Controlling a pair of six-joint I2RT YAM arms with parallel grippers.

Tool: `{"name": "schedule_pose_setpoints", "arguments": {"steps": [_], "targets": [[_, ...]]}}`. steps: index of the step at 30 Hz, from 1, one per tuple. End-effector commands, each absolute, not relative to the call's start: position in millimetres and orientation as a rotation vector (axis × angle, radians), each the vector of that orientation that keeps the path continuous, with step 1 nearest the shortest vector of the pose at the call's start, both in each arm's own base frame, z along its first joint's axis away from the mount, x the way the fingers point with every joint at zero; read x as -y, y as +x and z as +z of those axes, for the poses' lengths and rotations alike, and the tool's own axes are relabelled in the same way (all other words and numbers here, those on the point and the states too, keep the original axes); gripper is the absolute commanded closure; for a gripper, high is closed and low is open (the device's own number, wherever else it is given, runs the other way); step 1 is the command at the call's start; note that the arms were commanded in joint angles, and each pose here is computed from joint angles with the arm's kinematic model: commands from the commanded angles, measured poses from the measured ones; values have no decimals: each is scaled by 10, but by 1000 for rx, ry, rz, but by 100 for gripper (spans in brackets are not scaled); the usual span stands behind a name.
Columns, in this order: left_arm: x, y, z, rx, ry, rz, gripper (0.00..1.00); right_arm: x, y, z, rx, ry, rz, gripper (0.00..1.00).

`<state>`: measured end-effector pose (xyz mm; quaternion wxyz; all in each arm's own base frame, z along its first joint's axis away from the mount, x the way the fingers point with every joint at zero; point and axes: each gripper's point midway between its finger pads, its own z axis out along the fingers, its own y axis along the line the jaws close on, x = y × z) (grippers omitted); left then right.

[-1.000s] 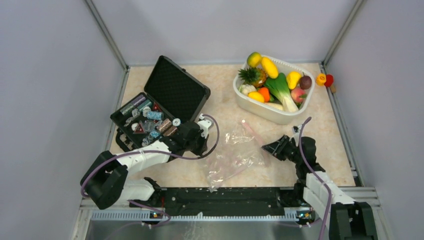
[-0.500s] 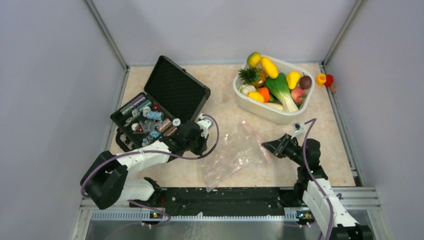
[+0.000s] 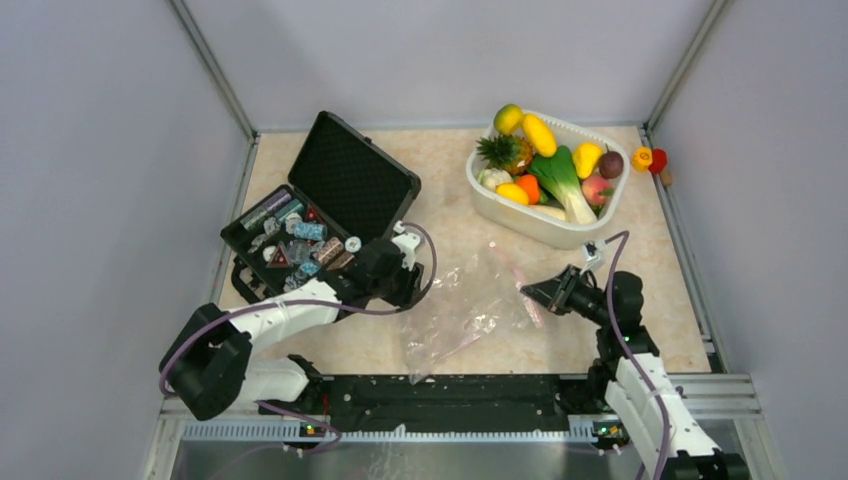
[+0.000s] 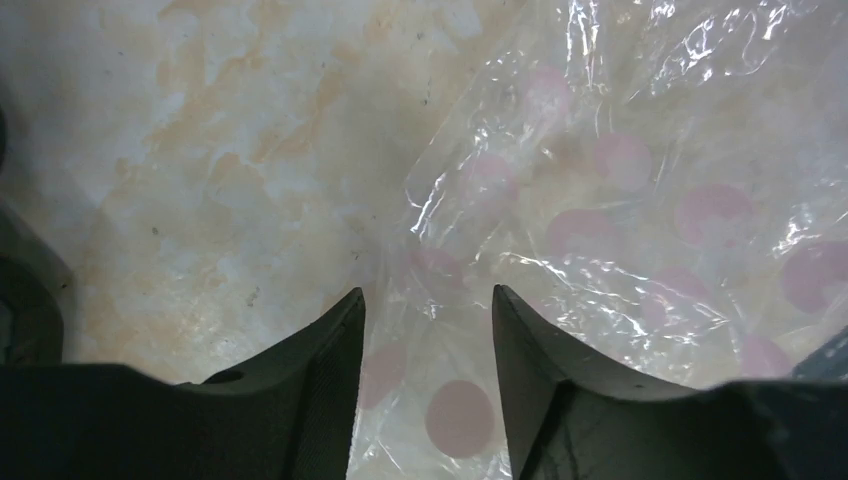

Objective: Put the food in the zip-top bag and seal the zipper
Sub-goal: Pick up the zipper food storage bag at the center of the board.

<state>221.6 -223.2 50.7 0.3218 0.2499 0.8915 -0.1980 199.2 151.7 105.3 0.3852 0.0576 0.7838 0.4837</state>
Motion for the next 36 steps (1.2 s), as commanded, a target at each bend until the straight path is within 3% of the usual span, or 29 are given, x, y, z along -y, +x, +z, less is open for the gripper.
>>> {"name": "schedule_pose_setpoints", "arguments": {"steps": [1,4,9,16,24,36], "targets": [[2419,2444,1149,-2208,490,-608,39,-1534,2024,1433,-1907,8,1194,100],[2385,2505,1531,-2136,421,-615,18,-1512,1992,1478,-1935,-36,1149,100],[2491,2449,2279,-1954,367,-789,7,-1610,1891,1653,-1919,-153,1163,100],[2947,2290,2682,-1974,318,-1134,9,-1868,1782,1815,-1933,-346,1094,100],[3137,2250,2550,-2121,208,-1158,14,-2105,1703,1760,-1980,-467,953,100],[3439,2190,2361,-2326,135,-1220,12,-2318,1721,2054,-1813,-603,903,100]]}}
